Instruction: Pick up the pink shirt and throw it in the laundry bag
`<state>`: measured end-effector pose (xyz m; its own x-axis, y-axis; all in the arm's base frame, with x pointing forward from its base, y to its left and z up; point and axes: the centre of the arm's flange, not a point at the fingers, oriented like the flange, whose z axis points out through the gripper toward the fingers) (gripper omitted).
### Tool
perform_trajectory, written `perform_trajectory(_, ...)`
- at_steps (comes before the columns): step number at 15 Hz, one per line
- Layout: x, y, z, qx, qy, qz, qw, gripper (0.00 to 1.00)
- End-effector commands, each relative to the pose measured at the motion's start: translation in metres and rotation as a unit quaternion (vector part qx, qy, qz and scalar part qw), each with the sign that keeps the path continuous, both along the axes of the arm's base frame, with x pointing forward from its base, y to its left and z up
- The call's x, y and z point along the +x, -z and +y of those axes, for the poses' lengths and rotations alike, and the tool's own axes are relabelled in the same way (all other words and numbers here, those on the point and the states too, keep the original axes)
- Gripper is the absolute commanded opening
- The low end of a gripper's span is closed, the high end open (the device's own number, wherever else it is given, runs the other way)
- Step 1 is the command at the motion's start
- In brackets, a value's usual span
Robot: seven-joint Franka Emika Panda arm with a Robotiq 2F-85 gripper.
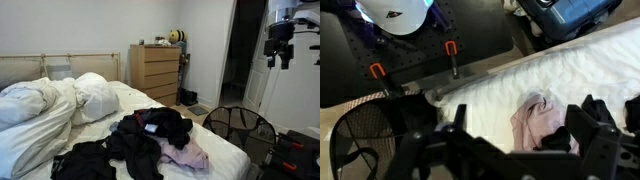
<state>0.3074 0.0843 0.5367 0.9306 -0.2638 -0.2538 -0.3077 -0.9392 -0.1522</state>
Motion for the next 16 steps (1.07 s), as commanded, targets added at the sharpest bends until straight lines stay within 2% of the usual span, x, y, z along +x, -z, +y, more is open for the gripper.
perform_trajectory(1,0.0,0.0,0.0,0.0,0.0,0.0,1.0,1.0)
perform_trajectory(5,0.0,0.0,0.0,0.0,0.0,0.0,1.0,1.0)
perform_trajectory(7,0.018,0.01,0.003,-0.001,-0.011,0.015,0.9998,1.0)
perform_trajectory(10,0.051,0.036,0.016,0.003,-0.042,0.061,0.9973,1.0)
perform_trajectory(14,0.1,0.089,0.037,0.02,-0.113,0.116,0.9867,1.0)
perform_trajectory(16,0.124,0.119,0.049,0.026,-0.14,0.126,0.9817,1.0)
